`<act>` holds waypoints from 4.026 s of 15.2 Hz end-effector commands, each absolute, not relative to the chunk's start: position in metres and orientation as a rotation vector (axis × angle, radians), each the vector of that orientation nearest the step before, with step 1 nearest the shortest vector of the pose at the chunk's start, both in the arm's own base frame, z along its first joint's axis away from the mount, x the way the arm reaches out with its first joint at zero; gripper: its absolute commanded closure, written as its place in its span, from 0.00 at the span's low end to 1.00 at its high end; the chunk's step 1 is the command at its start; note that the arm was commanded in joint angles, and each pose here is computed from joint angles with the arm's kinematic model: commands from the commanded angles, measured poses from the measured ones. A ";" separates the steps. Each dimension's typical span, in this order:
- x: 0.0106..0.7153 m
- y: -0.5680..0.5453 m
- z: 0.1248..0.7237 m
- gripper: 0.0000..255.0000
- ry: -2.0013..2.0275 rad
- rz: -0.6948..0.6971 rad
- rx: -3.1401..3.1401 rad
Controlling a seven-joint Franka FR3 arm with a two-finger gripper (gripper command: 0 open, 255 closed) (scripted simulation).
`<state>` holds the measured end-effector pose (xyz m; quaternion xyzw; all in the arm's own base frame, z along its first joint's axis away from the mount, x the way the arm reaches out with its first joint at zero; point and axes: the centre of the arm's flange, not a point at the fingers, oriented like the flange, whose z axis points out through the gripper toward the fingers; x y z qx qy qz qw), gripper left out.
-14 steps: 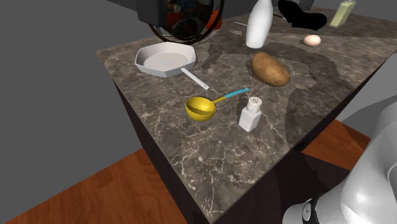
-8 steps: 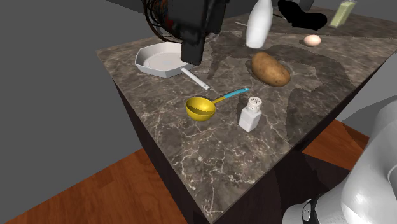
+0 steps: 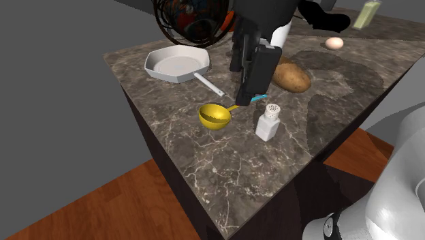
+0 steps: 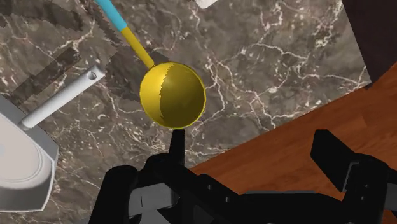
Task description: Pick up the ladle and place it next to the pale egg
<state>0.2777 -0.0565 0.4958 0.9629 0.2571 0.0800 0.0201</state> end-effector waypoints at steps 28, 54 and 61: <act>0.320 -0.161 0.331 0.00 1.601 0.244 2.570; 0.320 -0.161 0.416 1.00 1.601 0.244 2.570; 0.320 -0.161 0.453 1.00 1.601 0.244 2.570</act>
